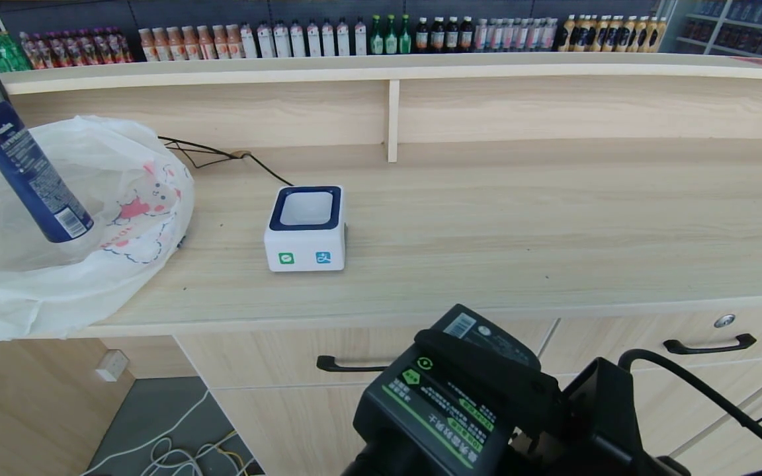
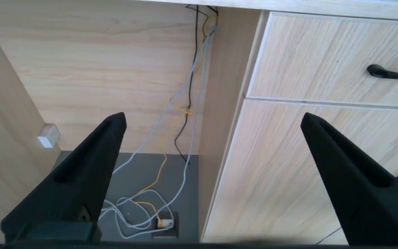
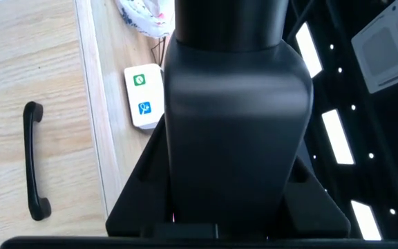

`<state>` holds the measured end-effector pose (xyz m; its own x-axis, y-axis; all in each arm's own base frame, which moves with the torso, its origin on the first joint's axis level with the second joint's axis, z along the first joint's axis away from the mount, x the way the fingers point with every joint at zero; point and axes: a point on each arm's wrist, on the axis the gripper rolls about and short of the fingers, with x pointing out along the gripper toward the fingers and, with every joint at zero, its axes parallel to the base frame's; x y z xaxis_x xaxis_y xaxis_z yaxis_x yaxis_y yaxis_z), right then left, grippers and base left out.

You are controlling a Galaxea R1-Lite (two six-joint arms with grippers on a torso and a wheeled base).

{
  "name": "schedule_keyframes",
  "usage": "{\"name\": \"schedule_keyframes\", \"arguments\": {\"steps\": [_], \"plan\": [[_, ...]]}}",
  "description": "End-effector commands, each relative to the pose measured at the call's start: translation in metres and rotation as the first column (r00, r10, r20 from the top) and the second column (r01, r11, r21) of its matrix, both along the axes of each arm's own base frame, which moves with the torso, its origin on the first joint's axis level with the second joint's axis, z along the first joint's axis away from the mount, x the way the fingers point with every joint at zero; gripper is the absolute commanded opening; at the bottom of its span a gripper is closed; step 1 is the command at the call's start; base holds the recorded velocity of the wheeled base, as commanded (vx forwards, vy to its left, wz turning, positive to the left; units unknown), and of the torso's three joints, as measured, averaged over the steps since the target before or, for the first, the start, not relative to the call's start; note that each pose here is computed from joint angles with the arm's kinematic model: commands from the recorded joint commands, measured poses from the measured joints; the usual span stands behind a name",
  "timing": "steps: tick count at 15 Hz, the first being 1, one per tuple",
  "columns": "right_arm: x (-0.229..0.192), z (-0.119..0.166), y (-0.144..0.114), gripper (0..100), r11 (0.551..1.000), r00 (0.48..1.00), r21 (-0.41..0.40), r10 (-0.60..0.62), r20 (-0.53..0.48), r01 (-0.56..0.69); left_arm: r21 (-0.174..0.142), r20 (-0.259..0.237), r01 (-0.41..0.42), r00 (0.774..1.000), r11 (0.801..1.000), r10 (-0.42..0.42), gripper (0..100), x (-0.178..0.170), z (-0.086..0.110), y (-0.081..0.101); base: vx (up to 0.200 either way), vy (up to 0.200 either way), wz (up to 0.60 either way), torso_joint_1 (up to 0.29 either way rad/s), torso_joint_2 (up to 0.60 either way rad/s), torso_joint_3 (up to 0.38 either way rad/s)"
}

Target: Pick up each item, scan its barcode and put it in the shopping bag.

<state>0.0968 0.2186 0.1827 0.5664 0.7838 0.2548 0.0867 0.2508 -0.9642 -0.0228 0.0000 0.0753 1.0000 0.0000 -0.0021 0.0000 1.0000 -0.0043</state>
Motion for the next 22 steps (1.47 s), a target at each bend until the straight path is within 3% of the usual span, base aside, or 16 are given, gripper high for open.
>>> {"name": "schedule_keyframes", "arguments": {"steps": [1, 15, 18, 19, 21, 22], "plan": [[0.000, 0.000, 0.000, 0, 1.000, 1.000, -0.003, -0.001, 0.001, 0.001, 0.000, 0.001, 0.000, 1.000, 1.000, 0.000, 100, 0.000, 0.000, 0.000, 0.000, 0.000, 0.00, 0.000, 0.00, 0.000], [0.000, -0.007, 0.001, 0, 0.999, 0.999, 0.029, 0.013, -0.046, -0.012, 0.000, 0.001, 0.000, 1.000, 1.000, 0.000, 100, 0.000, 0.000, 0.000, 0.000, 0.000, 0.00, 0.000, 0.00, 0.000], [0.004, -0.016, 0.007, 0, 0.997, 0.985, 0.075, 0.018, -0.172, -0.005, 0.003, 0.001, 0.000, 1.000, 1.000, 0.000, 100, 0.000, 0.000, 0.000, 0.000, 0.000, 0.00, 0.000, 0.00, 0.000], [0.006, -0.024, 0.012, 0, 0.994, 0.965, 0.111, 0.046, -0.260, -0.017, 0.004, 0.001, 0.000, 1.000, 1.000, 0.000, 100, 0.000, 0.000, 0.000, 0.000, 0.000, 0.00, 0.000, 0.00, 0.000], [0.006, -0.024, 0.014, 0, 0.984, 0.939, 0.175, 0.082, -0.333, -0.025, 0.004, 0.001, 0.000, 1.000, 1.000, 0.000, 100, 0.000, 0.000, 0.000, 0.000, 0.000, 0.00, 0.000, 0.00, 0.000], [0.009, -0.020, 0.017, 0, 0.969, 0.916, 0.246, 0.117, -0.383, -0.021, 0.004, 0.001, 0.002, 1.000, 1.000, -0.002, 100, 0.000, 0.000, 0.000, 0.000, 0.000, 0.00, 0.000, 0.00, 0.000]]}}
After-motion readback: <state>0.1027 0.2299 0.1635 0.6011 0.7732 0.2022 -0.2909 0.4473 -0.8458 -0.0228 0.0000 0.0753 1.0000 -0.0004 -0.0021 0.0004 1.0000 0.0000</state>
